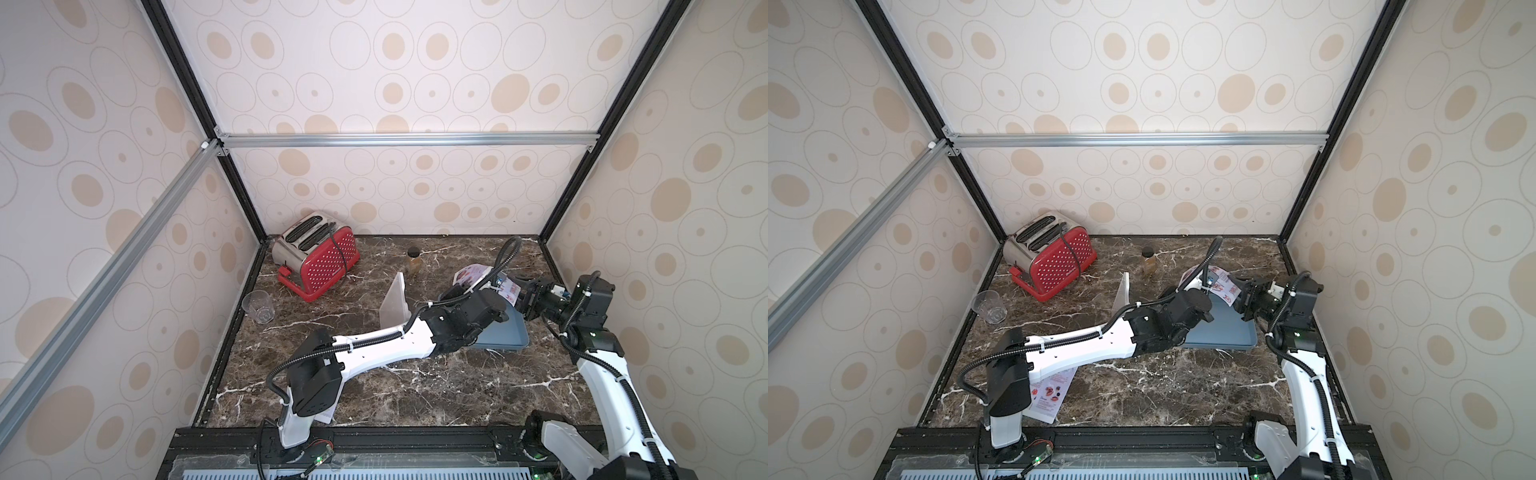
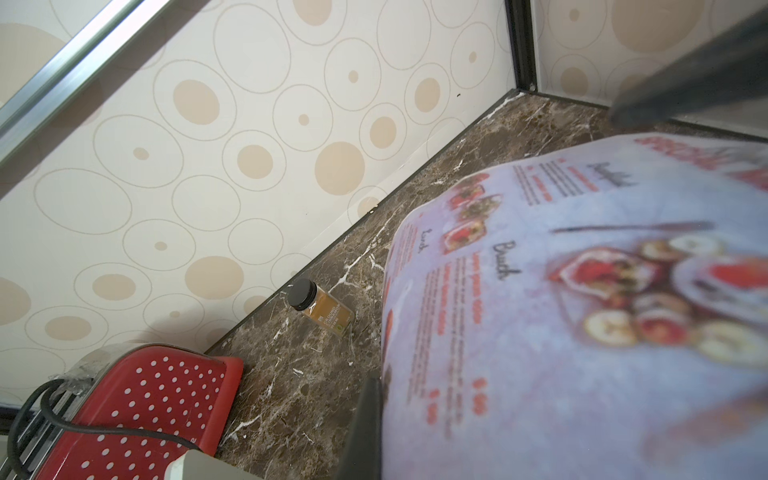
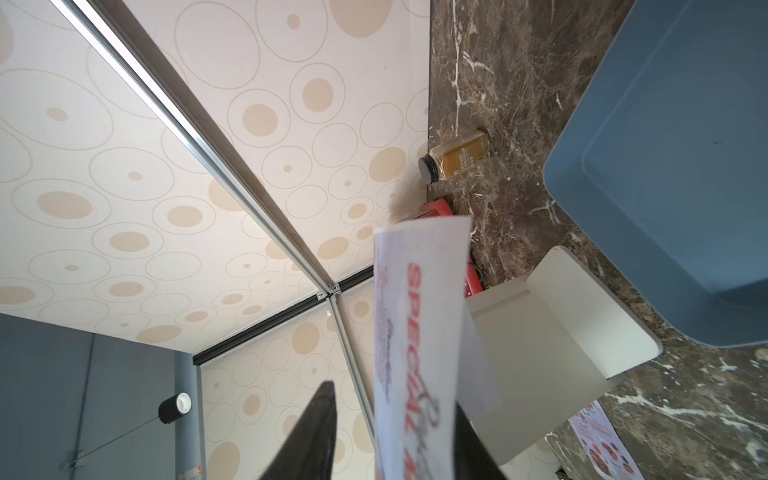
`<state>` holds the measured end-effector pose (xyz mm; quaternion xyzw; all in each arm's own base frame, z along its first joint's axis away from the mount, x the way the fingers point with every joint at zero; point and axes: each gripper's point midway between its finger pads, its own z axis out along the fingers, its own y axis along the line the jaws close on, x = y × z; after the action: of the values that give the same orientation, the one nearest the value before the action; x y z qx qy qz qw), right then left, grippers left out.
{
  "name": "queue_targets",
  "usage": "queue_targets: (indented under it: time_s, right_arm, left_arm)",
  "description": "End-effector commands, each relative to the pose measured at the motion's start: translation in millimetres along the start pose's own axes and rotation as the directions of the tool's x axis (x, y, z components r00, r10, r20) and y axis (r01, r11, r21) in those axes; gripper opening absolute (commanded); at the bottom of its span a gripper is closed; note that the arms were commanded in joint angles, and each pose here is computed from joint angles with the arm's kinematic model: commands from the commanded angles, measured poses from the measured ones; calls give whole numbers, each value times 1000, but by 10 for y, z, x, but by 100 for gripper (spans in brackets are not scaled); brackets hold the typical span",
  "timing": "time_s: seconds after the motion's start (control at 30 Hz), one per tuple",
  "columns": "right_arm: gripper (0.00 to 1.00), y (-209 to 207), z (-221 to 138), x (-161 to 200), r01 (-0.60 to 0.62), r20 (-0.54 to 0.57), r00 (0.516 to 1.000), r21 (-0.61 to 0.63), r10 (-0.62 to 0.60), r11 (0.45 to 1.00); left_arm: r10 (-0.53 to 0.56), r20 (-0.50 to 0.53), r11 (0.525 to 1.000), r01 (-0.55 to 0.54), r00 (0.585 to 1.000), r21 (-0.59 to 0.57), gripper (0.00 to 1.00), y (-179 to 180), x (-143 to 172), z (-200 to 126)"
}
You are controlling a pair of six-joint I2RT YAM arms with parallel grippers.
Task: Replace the menus in the menu holders
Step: Pick up the menu from the storage box, then insert the menu into the menu holder.
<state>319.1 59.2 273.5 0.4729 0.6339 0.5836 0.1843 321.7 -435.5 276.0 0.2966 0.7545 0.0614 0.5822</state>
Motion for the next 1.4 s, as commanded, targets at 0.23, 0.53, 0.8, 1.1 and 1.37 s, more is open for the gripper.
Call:
queue_targets:
  time_s: [0.23,0.53,0.8,1.1,1.37]
  right_arm:
    - [4,157,-4,60,35,-30,999,-5,-35,999]
    - [0,363,-179,99,393,-17,918,174,-396,903]
    - [0,593,-287,312,781,-175,607,308,-775,543]
    - [0,678,98,1696,978,-482,168,-27,-860,207]
    - [0,791,61,2924,876,-531,68,-374,-845,306]
  left_arm:
    - [-41,43,999,42,998,-18,0,132,-138,-105]
    - [-77,117,997,75,990,22,94,362,-197,-384]
    - [-208,118,976,213,971,-32,96,1186,-143,-839]
    - [-534,101,821,543,839,-174,95,2329,212,-884]
    - [-740,133,599,736,659,-316,95,2918,872,-1023]
